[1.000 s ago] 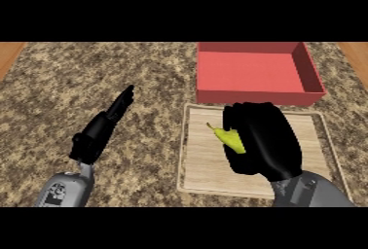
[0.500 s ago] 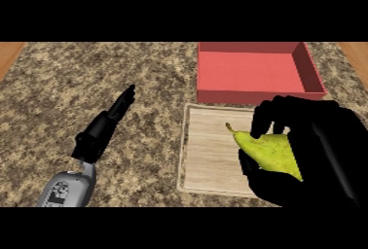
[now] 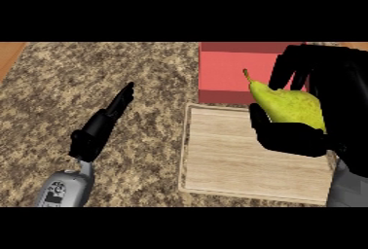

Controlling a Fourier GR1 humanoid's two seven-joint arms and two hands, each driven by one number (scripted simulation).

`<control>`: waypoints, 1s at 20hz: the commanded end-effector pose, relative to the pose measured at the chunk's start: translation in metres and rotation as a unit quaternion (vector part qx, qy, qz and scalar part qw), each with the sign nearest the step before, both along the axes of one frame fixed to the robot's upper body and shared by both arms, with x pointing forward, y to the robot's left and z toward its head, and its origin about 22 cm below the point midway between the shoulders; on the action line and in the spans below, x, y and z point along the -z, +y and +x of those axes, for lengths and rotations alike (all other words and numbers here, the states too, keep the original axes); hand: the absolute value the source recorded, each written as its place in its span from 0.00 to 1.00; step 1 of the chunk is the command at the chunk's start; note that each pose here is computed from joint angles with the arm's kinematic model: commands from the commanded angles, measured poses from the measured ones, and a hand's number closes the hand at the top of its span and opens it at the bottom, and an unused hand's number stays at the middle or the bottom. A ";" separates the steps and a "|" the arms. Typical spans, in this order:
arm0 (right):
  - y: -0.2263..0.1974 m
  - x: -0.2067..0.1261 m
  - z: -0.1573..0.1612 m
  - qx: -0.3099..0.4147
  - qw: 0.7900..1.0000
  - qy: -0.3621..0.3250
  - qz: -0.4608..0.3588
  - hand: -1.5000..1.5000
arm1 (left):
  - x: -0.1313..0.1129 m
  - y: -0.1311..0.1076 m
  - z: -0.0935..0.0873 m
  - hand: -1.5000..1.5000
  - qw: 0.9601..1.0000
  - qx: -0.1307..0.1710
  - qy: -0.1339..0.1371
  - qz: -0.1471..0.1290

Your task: Pick the pear from the tray and place it in the cardboard box

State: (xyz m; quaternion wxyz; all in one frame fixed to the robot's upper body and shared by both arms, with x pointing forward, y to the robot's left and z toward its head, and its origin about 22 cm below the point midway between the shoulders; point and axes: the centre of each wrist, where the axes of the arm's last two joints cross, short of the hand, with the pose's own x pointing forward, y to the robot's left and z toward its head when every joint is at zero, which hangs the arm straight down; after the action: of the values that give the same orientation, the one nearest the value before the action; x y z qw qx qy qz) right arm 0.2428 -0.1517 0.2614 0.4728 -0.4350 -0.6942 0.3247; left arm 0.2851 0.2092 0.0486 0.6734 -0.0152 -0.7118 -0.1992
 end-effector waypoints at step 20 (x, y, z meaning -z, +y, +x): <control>-0.042 0.021 0.162 0.065 0.997 0.021 -0.022 1.00 | 0.010 -0.013 -0.005 0.50 1.000 0.009 0.002 0.002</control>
State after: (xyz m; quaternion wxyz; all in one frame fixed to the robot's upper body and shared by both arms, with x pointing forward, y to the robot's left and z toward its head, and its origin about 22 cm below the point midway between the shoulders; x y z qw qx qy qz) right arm 0.3815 -0.1794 0.2632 0.4987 -0.4681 -0.6662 0.2972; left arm 0.2851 0.2044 0.0412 0.6725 -0.0219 -0.7105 -0.2058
